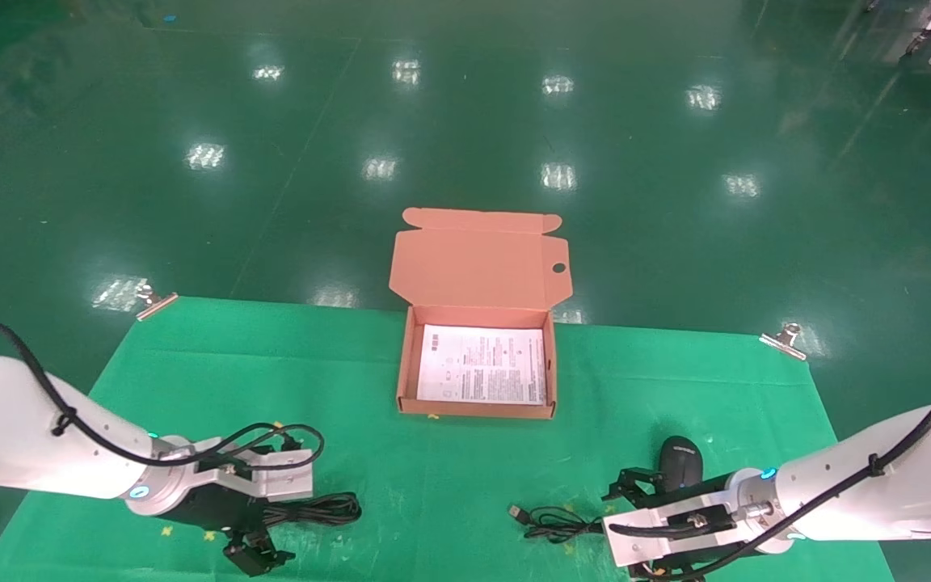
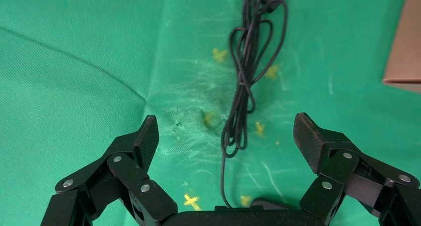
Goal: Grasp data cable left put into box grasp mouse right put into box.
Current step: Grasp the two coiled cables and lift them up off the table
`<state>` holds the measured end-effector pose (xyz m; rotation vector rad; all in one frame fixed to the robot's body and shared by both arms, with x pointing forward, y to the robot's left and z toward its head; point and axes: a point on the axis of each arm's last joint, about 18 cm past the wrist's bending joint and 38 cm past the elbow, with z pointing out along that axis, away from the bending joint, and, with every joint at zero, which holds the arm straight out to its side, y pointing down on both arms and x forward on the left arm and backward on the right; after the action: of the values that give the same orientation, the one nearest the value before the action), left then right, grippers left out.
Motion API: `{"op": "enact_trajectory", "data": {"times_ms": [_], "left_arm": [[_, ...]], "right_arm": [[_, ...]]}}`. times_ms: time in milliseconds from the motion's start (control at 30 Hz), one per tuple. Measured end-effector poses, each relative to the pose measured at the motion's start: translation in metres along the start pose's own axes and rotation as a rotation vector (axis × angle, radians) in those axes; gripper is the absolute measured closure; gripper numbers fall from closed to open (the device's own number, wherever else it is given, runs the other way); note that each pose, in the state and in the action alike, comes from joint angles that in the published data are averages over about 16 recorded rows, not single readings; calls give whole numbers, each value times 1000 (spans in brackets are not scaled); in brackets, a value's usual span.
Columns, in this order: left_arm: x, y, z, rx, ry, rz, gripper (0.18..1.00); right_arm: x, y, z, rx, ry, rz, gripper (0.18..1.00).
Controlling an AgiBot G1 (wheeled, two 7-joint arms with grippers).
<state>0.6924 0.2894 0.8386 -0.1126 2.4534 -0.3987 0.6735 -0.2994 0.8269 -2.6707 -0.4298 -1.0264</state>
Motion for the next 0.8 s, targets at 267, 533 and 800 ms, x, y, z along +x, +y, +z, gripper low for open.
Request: {"op": "enact_trajectory", "data": {"times_ms": [267,533,800], "left_arm": [[-2,7,9,-5,12,-20,184],[-3,11,13,-6,16,-27,187],[-3,12,14,-4,16,-30,214]], "right_arm": [[2,6,14,-25,0,-17,178],[4,11,23,-49,16,-28,180],[5,13,25,-56,24,-29,195]]}}
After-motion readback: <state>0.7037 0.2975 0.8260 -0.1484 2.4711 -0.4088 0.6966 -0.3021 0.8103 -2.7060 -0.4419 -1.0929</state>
